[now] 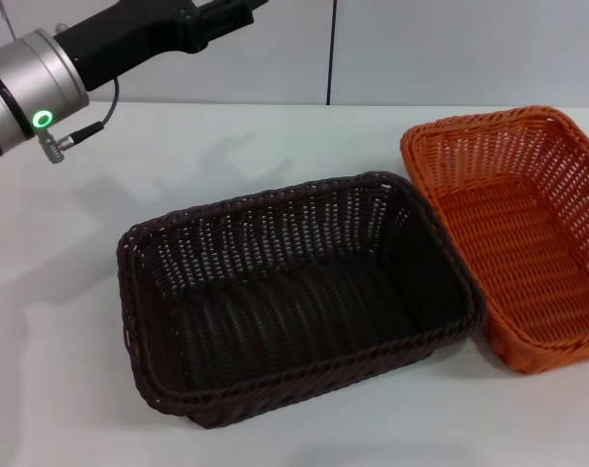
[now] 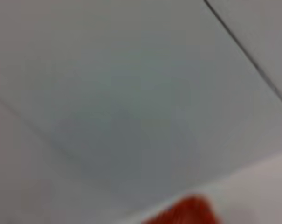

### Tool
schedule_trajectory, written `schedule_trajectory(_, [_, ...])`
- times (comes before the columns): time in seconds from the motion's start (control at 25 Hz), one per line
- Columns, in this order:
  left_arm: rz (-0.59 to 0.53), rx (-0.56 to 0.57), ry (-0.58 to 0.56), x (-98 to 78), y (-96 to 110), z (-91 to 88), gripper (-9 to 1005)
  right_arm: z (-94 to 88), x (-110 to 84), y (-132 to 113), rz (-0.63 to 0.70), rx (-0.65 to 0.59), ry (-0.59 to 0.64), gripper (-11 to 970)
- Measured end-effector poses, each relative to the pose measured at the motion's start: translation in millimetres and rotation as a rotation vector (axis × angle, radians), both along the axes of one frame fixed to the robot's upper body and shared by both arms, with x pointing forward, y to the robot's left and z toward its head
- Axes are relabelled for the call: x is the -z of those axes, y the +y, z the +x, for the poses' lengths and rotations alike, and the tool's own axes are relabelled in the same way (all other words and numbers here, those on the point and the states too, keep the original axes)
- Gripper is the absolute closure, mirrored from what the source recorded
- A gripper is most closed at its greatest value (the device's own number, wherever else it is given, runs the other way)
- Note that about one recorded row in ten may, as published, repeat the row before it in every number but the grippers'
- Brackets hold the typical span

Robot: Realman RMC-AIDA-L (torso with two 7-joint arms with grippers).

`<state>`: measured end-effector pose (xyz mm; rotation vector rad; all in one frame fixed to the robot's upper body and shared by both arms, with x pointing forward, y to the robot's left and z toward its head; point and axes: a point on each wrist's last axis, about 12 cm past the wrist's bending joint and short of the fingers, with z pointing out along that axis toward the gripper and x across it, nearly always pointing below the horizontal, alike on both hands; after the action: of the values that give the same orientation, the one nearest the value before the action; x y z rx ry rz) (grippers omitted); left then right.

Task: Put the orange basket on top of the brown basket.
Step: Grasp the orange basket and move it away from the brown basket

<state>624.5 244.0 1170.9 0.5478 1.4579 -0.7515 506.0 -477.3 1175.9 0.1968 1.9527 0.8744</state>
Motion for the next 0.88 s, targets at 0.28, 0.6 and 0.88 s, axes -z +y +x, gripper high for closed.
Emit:
schedule_trajectory(0.28, [0.012,0.004,0.002,-0.1,-5.1,3.8,127,-15.1,-33.3,-6.0,0.075,-0.143,0.305,145])
schedule_trajectory(0.6, [0.018,0.009,0.003,0.1,-6.2,4.4,126,5.7,-30.1,18.4,0.157,-0.294,0.542,144])
schedule_trajectory(0.88, [0.022,0.016,0.013,2.0,-8.6,5.5,127,11.0,-19.0,24.4,0.196,-0.312,0.634,145])
